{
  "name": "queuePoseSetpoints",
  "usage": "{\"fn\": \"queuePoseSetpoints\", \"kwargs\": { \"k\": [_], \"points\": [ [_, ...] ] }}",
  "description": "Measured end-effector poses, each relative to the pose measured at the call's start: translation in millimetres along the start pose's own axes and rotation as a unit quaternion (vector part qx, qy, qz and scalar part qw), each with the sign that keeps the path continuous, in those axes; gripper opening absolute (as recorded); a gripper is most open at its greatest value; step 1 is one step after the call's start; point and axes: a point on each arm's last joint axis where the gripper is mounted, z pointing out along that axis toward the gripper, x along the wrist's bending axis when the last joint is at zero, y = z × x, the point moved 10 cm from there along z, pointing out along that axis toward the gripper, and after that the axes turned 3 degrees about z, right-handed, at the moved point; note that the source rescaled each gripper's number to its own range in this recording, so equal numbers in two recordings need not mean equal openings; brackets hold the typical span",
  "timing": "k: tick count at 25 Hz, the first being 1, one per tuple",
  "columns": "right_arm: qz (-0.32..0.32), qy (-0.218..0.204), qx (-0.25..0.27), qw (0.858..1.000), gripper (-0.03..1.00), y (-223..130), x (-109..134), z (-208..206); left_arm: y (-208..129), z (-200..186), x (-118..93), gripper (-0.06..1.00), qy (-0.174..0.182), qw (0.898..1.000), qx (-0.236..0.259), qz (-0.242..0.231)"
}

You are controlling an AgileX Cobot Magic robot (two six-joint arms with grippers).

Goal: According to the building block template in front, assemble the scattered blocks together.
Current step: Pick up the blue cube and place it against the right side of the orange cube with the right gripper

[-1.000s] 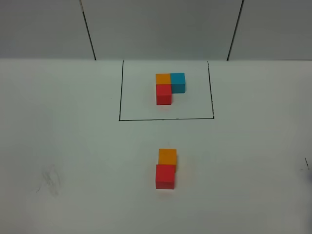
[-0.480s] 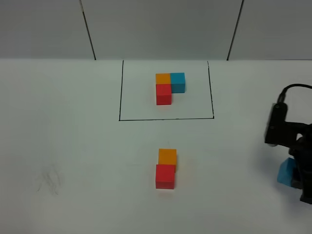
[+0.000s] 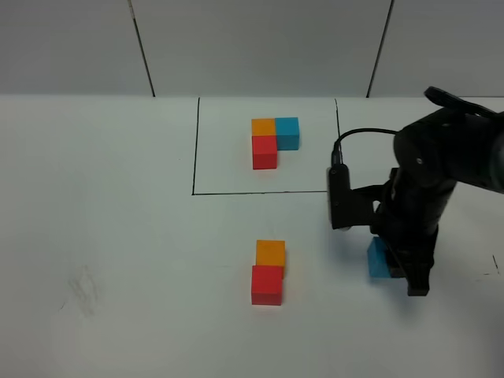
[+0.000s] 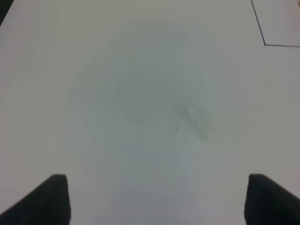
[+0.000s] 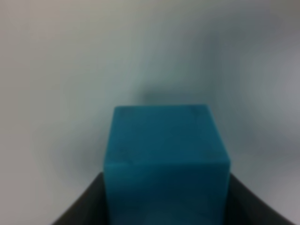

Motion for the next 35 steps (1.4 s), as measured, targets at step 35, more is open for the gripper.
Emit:
{"fn": "queuePoseSetpoints", "kwargs": {
  "k": [35],
  "points": [
    [0.016,-0.007,-0.013,1.000,0.28,85,-9,3,0,0,0,0.67,0.000,1.000,0.000,0.000]
  ]
}}
